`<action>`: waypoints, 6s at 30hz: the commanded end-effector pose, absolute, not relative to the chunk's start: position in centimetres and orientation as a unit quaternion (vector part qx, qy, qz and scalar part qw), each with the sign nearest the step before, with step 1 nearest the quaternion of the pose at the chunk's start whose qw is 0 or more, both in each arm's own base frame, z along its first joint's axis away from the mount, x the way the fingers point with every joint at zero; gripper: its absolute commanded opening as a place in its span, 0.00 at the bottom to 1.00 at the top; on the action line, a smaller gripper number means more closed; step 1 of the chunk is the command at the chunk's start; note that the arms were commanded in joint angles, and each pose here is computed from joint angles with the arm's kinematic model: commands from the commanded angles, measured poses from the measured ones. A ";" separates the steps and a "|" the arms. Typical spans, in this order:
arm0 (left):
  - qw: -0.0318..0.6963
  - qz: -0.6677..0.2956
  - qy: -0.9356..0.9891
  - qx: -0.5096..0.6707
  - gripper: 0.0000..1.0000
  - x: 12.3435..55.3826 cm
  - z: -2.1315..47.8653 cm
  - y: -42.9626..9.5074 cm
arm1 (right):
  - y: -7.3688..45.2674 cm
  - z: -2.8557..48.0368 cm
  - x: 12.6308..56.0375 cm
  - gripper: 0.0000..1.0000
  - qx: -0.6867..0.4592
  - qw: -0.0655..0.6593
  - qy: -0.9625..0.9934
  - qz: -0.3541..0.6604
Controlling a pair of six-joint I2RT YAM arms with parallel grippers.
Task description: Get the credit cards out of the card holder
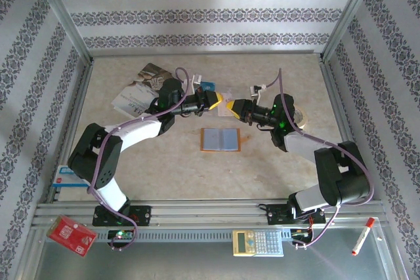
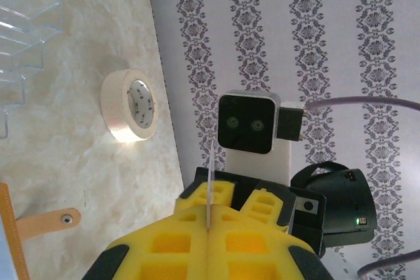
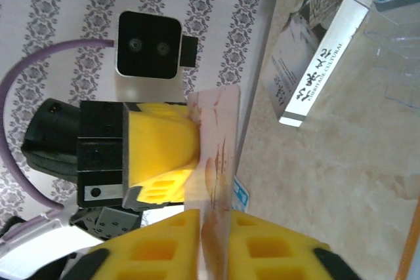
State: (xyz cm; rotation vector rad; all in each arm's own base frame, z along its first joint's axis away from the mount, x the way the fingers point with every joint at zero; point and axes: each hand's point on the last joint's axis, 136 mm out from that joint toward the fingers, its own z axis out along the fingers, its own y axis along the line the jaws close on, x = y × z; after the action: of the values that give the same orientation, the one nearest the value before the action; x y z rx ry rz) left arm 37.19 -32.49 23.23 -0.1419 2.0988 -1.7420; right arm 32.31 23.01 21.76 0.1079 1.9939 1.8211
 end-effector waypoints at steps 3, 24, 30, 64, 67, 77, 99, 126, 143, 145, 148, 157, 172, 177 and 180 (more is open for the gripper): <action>0.228 -0.614 0.754 -0.051 0.06 36.9 23.8 -32.0 | 23.2 22.9 32.1 0.04 0.011 0.240 0.703 0.670; 0.306 -0.250 0.914 -0.089 1.00 35.7 15.8 -16.0 | 18.9 16.6 34.7 0.00 -0.037 0.294 0.866 0.403; 0.304 -0.241 0.919 -0.072 1.00 35.5 15.9 -15.4 | 16.1 17.3 35.4 0.00 -0.109 0.304 0.909 0.263; 0.270 -0.273 0.920 -0.082 1.00 35.3 15.2 -16.0 | 20.2 15.3 42.4 0.00 -0.491 0.228 0.833 0.114; 0.268 -0.272 0.920 -0.083 1.00 35.3 15.1 -16.0 | 20.3 14.7 43.2 0.00 -0.495 0.227 0.832 0.104; 0.264 -0.267 0.923 -0.084 1.00 35.1 14.9 -15.8 | 20.4 12.8 44.3 0.00 -0.531 0.220 0.815 0.075; 0.257 -0.272 0.923 -0.090 1.00 35.0 14.5 -15.7 | 21.6 10.7 44.0 0.02 -0.564 0.198 0.796 0.090; 0.254 -0.276 0.922 -0.092 1.00 34.7 14.4 -15.7 | 21.0 11.9 45.1 0.16 -0.543 0.210 0.810 0.074; 0.255 -0.280 0.921 -0.093 1.00 34.8 14.5 -15.7 | 20.5 12.4 45.1 0.09 -0.547 0.217 0.806 0.066; 0.255 -0.280 0.921 -0.092 1.00 34.7 14.5 -15.7 | 20.5 12.3 45.0 0.06 -0.551 0.216 0.804 0.065; 0.254 -0.280 0.921 -0.094 1.00 34.7 14.4 -15.7 | 20.5 12.6 45.0 0.02 -0.556 0.217 0.800 0.064; 0.252 -0.284 0.920 -0.096 1.00 34.8 14.3 -15.8 | 21.3 14.9 44.5 0.00 -0.572 0.230 0.784 0.072; 0.249 -0.285 0.920 -0.099 1.00 34.7 14.1 -15.7 | 21.6 14.7 44.5 0.00 -0.591 0.218 0.773 0.075; 0.249 -0.286 0.920 -0.098 1.00 34.8 14.3 -15.7 | 21.3 13.6 44.3 0.00 -0.597 0.203 0.773 0.069; 0.248 -0.285 0.921 -0.099 1.00 34.7 14.1 -15.7 | 21.1 12.9 44.0 0.00 -0.602 0.194 0.771 0.070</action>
State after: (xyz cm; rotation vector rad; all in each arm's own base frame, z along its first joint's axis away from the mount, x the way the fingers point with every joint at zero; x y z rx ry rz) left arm 34.75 -16.14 14.50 -0.2403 2.4962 -0.7707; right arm 44.99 20.83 14.17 -1.6200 2.1564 0.1750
